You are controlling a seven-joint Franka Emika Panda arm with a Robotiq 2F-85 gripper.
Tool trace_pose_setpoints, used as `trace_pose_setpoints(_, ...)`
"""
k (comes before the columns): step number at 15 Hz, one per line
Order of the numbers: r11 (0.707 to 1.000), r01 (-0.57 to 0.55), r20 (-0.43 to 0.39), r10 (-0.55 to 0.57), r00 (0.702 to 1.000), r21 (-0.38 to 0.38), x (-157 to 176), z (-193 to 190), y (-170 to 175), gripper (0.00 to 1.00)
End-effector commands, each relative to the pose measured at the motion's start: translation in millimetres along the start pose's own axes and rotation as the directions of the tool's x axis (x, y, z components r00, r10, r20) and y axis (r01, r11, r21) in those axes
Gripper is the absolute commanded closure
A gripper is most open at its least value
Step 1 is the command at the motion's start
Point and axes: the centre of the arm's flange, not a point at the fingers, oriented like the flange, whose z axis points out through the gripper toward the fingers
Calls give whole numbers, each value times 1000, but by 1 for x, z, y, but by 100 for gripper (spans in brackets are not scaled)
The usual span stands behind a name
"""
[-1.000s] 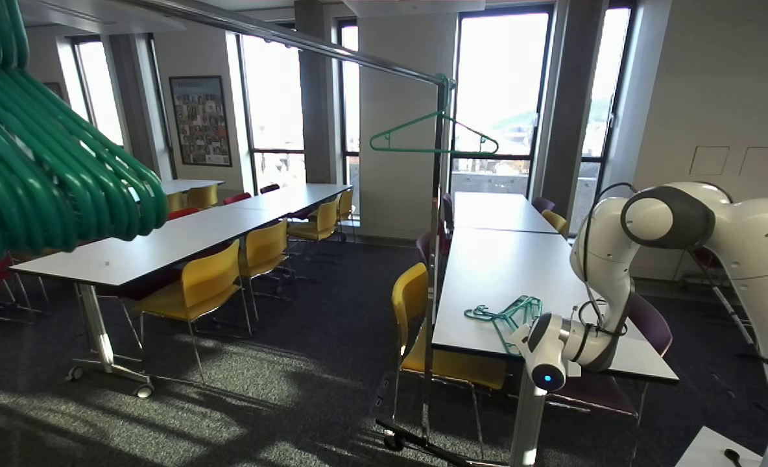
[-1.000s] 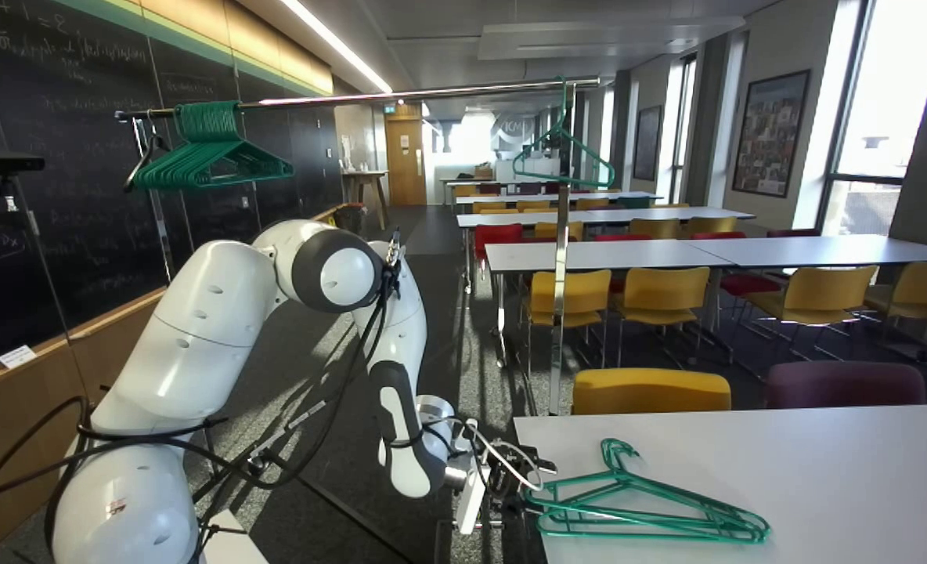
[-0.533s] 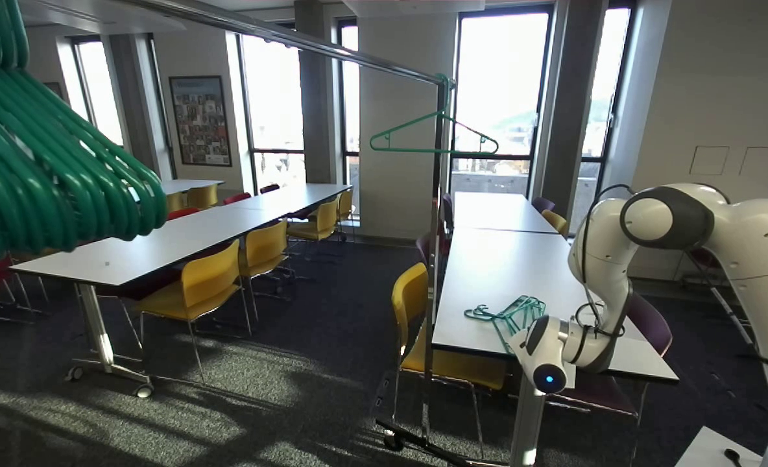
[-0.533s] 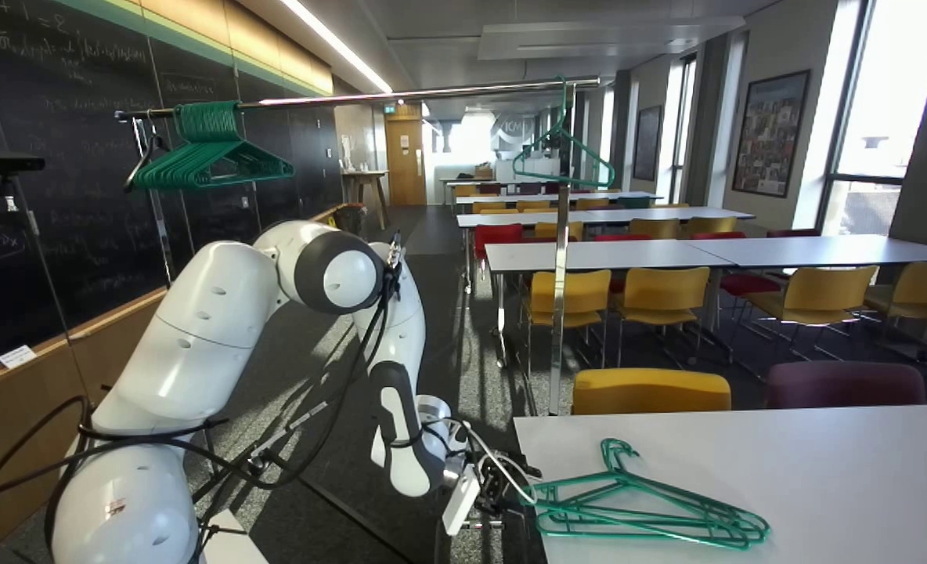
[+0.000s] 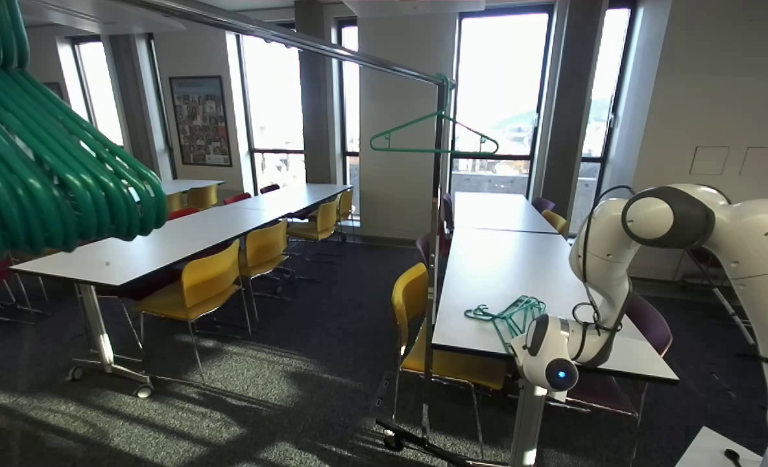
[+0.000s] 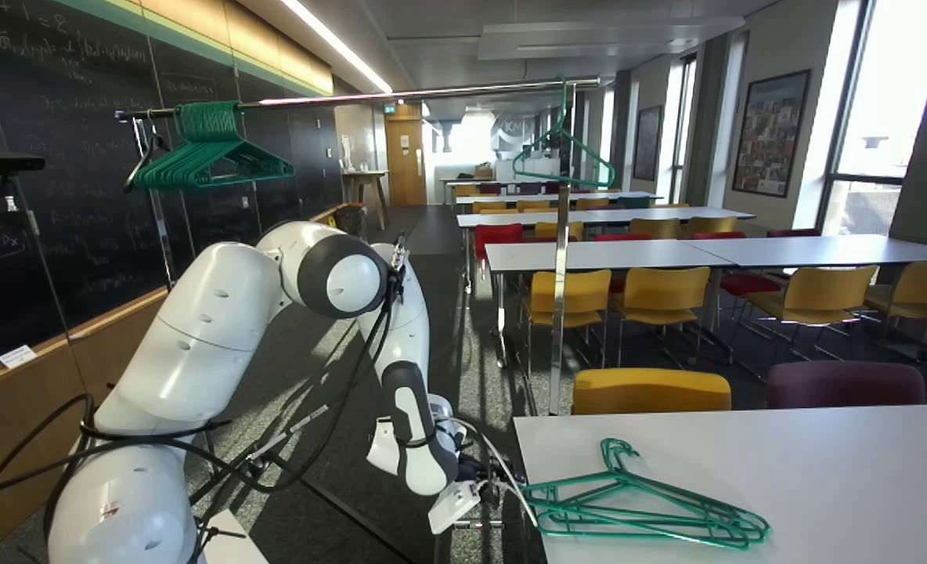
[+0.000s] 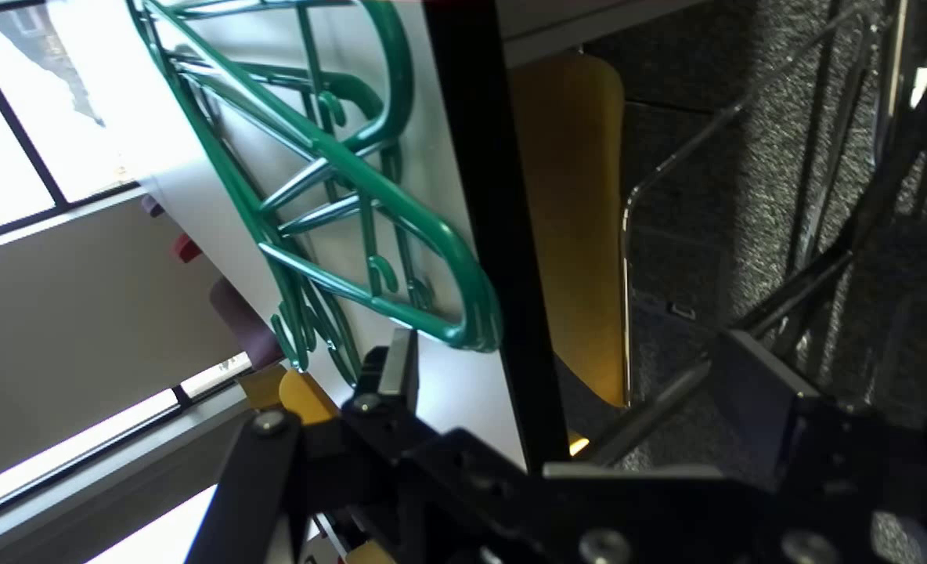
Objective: Put one hanger on the table
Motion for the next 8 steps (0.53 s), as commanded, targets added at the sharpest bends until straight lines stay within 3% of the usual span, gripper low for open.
trace_pose_setpoints(1,981,-144,-47,151,987,129,9,-10,18,0)
trace_pose_setpoints(4,934,-170,61,159,985,315,27,-20,15,0)
trace_pose_setpoints(8,831,-210,163,146,976,515,43,-33,9,0)
